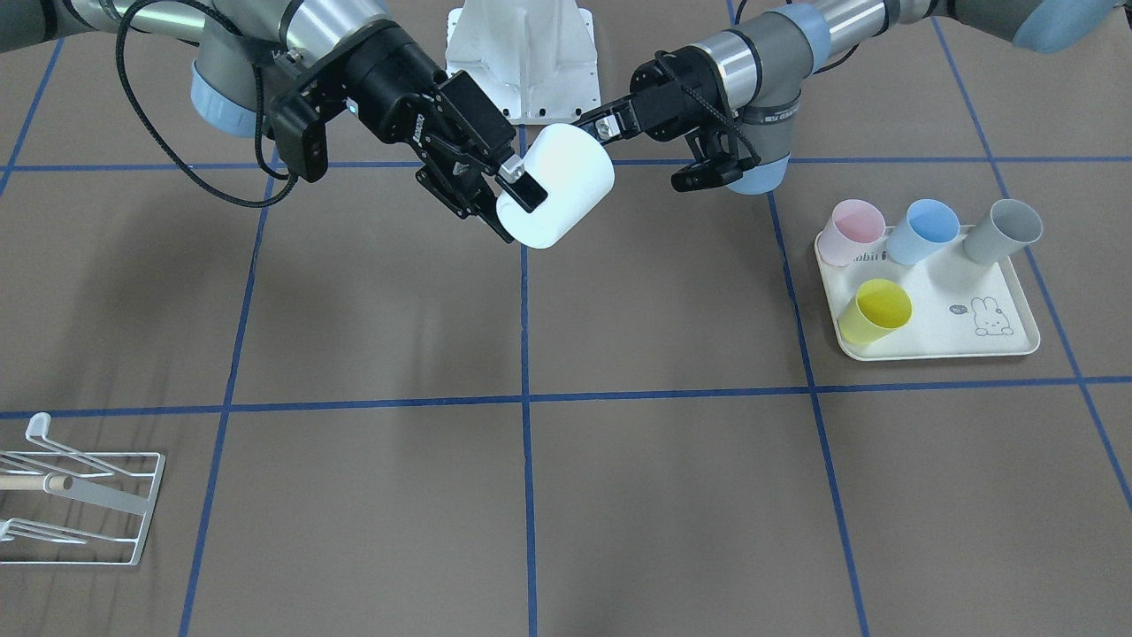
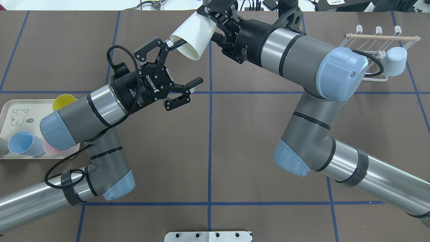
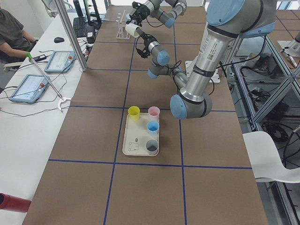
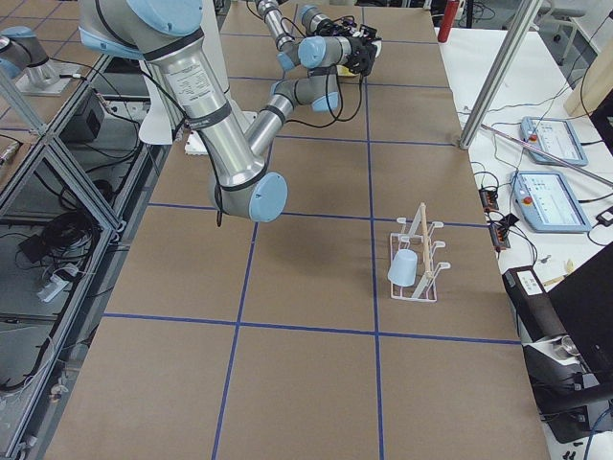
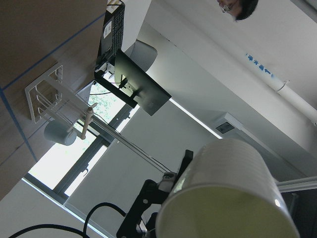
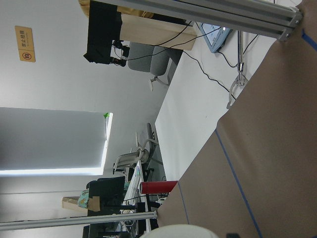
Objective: Transfer IKEA cup to right arm and place on rack
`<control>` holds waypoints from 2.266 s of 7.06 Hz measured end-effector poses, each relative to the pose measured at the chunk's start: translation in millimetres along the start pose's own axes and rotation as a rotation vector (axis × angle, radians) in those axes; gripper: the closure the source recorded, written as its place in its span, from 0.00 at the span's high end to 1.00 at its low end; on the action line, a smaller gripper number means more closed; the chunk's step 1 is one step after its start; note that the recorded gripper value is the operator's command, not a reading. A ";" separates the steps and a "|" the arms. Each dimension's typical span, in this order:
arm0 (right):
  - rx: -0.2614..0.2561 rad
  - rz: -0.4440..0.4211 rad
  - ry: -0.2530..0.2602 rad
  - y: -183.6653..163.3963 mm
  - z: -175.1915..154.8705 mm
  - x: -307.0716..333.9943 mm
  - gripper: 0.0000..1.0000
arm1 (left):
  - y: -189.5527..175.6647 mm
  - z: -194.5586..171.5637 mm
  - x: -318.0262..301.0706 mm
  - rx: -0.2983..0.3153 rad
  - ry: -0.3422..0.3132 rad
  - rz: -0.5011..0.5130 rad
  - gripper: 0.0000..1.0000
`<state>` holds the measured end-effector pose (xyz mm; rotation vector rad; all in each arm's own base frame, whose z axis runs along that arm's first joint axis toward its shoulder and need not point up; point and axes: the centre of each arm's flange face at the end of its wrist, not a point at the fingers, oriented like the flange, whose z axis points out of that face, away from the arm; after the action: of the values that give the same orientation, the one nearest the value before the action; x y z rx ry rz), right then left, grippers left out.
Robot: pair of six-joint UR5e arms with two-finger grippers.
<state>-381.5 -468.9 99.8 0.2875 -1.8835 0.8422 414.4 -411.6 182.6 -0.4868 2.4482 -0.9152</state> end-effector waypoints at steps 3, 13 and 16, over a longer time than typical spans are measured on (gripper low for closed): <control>0.052 -0.013 -0.016 -31.2 -4.3 -12.8 0.00 | 0.2 -0.6 -0.4 -0.002 -0.001 0.000 1.00; 0.501 -0.581 0.322 -309.5 -87.1 13.1 0.00 | -15.5 23.2 8.8 0.172 -0.152 0.503 1.00; 0.611 -0.807 0.533 -352.6 -141.3 83.6 0.00 | -21.8 24.9 3.7 0.195 -0.198 0.538 1.00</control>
<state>-130.7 -617.7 357.1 1.0082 -0.8451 0.7872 428.5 -441.6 179.9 0.1444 2.1175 -0.8118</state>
